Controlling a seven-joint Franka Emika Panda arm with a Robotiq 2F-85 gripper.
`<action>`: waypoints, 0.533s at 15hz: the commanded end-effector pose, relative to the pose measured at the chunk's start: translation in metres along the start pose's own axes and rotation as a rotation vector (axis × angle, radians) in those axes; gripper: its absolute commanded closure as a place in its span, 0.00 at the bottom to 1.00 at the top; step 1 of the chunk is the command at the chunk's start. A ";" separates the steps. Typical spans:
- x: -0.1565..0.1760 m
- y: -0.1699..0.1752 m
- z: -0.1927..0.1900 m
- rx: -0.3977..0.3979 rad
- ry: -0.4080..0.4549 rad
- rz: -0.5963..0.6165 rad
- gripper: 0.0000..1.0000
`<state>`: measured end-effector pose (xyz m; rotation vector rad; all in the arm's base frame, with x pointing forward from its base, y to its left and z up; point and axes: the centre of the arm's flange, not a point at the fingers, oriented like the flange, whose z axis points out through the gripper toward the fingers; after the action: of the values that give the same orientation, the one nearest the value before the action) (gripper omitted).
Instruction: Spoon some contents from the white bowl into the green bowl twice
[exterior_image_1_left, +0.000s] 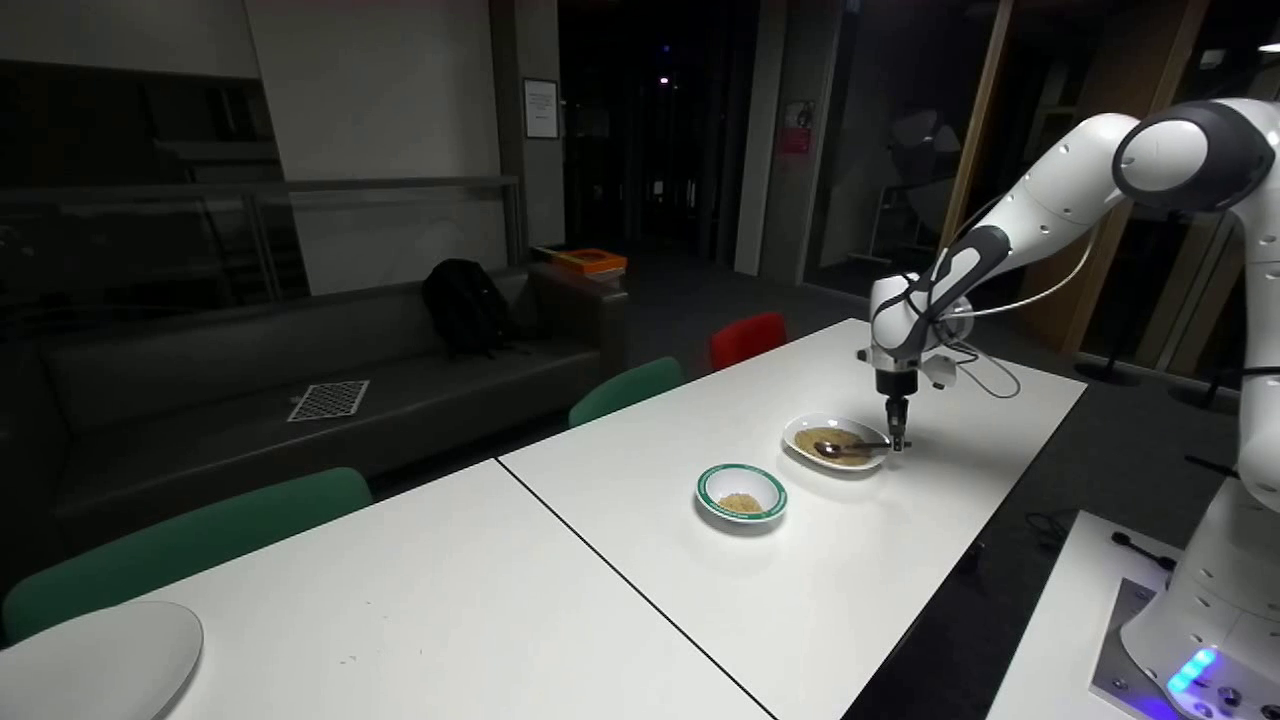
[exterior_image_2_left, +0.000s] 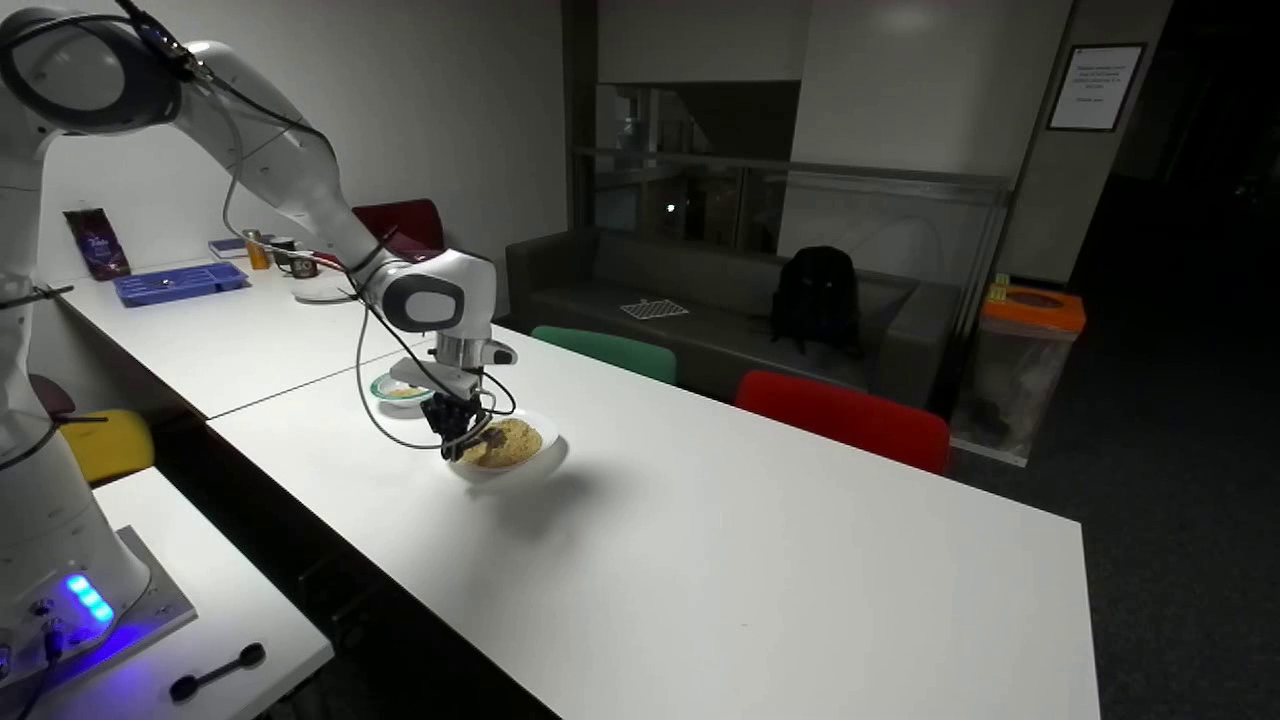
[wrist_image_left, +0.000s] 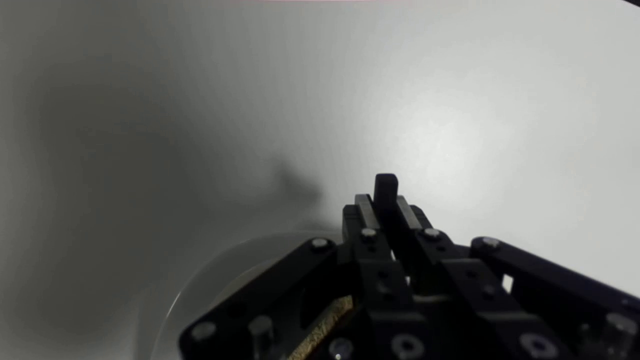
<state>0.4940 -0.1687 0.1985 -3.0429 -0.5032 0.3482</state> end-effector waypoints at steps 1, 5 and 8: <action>0.002 0.006 0.003 -0.009 0.003 -0.016 0.64; 0.003 0.004 0.007 -0.002 -0.005 -0.014 0.42; 0.004 0.003 0.008 0.004 -0.010 -0.012 0.20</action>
<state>0.4934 -0.1662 0.1900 -3.0335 -0.5091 0.3692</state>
